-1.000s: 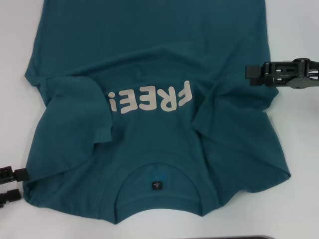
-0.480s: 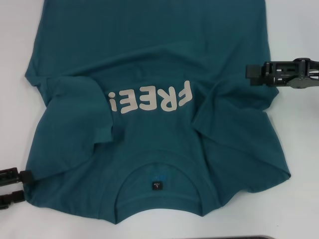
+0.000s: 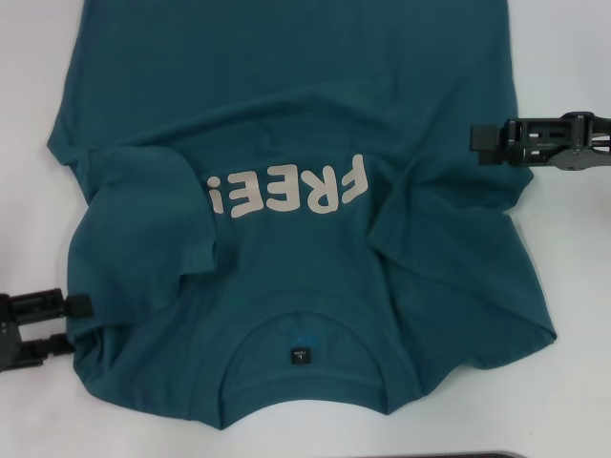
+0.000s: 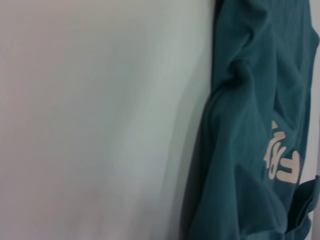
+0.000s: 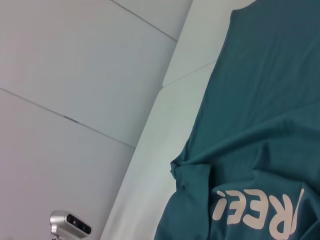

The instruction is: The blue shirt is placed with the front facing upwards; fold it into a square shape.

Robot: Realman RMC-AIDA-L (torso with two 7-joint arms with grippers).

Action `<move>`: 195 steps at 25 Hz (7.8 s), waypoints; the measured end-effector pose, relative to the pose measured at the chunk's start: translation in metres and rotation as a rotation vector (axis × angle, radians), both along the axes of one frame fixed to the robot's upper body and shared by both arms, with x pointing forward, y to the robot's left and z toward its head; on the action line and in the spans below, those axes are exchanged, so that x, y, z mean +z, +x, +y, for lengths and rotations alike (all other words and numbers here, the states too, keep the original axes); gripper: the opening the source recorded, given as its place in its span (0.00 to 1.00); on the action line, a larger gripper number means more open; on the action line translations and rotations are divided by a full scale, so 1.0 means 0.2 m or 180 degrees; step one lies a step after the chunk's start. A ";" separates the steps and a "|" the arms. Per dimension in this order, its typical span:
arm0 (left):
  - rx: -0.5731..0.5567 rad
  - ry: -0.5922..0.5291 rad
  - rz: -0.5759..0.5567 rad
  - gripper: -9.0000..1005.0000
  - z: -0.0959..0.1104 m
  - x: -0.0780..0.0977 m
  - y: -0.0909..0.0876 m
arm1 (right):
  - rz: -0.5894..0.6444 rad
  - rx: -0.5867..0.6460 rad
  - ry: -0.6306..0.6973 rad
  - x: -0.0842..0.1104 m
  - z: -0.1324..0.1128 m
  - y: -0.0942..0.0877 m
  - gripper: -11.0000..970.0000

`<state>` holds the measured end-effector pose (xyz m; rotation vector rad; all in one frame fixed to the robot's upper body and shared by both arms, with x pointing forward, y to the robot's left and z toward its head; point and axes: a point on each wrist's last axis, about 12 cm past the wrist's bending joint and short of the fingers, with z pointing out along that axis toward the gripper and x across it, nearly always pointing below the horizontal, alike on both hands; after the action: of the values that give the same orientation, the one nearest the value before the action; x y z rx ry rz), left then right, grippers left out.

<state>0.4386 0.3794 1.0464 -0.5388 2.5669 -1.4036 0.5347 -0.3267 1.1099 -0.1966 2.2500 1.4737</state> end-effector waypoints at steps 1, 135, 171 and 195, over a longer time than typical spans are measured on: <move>-0.0002 -0.0004 -0.0006 0.76 0.00 0.00 0.00 | 0.0001 0.0002 0.0001 0.00 0.00 0.00 0.83; -0.0193 0.0159 -0.0301 0.01 -0.01 0.09 0.11 | 0.1212 0.0512 -0.0971 -0.17 0.01 -0.12 0.83; -0.0167 0.0161 -0.0306 0.01 0.00 0.09 0.11 | 0.1197 0.0612 -0.1068 -0.17 0.09 -0.08 0.83; -0.0168 0.0151 -0.0309 0.01 -0.01 0.09 0.11 | 0.1221 0.0592 -0.1273 -0.18 0.06 -0.06 0.80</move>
<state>0.4608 0.3779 1.0646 -0.3885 2.5477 -1.3465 0.5223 -0.3144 1.0742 -0.2692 2.8989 1.2096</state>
